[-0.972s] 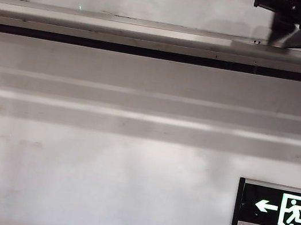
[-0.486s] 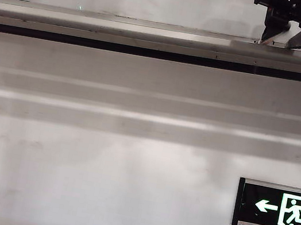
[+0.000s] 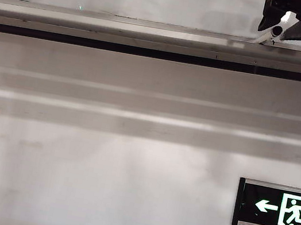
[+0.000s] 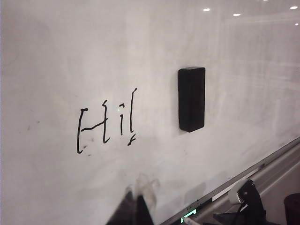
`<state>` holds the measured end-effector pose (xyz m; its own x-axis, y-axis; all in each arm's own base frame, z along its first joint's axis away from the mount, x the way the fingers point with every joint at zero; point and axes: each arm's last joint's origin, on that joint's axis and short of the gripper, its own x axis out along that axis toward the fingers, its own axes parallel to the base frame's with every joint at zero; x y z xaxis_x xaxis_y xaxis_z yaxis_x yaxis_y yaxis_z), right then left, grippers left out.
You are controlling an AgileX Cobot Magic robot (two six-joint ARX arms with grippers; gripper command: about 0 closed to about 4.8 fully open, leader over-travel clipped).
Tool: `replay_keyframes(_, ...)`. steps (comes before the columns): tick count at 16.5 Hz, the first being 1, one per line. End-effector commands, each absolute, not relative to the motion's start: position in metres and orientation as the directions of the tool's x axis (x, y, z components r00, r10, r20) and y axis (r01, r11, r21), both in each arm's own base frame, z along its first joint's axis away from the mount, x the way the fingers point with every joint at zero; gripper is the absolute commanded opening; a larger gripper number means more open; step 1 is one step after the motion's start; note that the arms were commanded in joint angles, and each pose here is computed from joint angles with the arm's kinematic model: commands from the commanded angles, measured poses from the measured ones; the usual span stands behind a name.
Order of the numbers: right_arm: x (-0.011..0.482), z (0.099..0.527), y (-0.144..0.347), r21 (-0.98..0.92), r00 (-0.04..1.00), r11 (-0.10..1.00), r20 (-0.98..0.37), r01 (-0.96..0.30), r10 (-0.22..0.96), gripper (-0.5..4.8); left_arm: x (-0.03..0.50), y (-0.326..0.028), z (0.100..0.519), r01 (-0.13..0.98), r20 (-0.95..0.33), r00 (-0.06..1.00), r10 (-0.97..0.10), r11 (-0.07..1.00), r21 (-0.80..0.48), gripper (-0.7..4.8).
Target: Take a marker from the whiteboard tray, write "Hi!" on the whiteboard, and then put the marker back vertically into the whiteboard tray.
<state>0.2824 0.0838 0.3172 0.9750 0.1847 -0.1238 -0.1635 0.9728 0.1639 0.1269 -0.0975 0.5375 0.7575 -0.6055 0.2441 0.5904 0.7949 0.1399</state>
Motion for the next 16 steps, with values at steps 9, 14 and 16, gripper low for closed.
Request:
replay_keyframes(9, 0.273, 0.342, 0.082, 0.185, 0.979, 0.961, 0.022, -0.205, 0.205, 2.43, 0.125, -0.096, 0.54, 0.592, 0.263, 0.751, -0.606, 0.794, 0.14, -0.05)
replay_keyframes(14, 0.25, 0.367, 0.076, 0.186, 0.962, 0.946, 0.119, -0.265, 0.246, 0.01, 0.125, -0.096, 0.539, 0.601, 0.256, 0.753, -0.606, 0.792, 0.109, -0.05)
replay_keyframes(16, 0.237, 0.383, 0.074, 0.178, 0.941, 0.928, 0.146, -0.327, 0.304, -0.01, 0.126, -0.097, 0.538, 0.601, 0.246, 0.762, -0.6, 0.795, 0.078, -0.05)
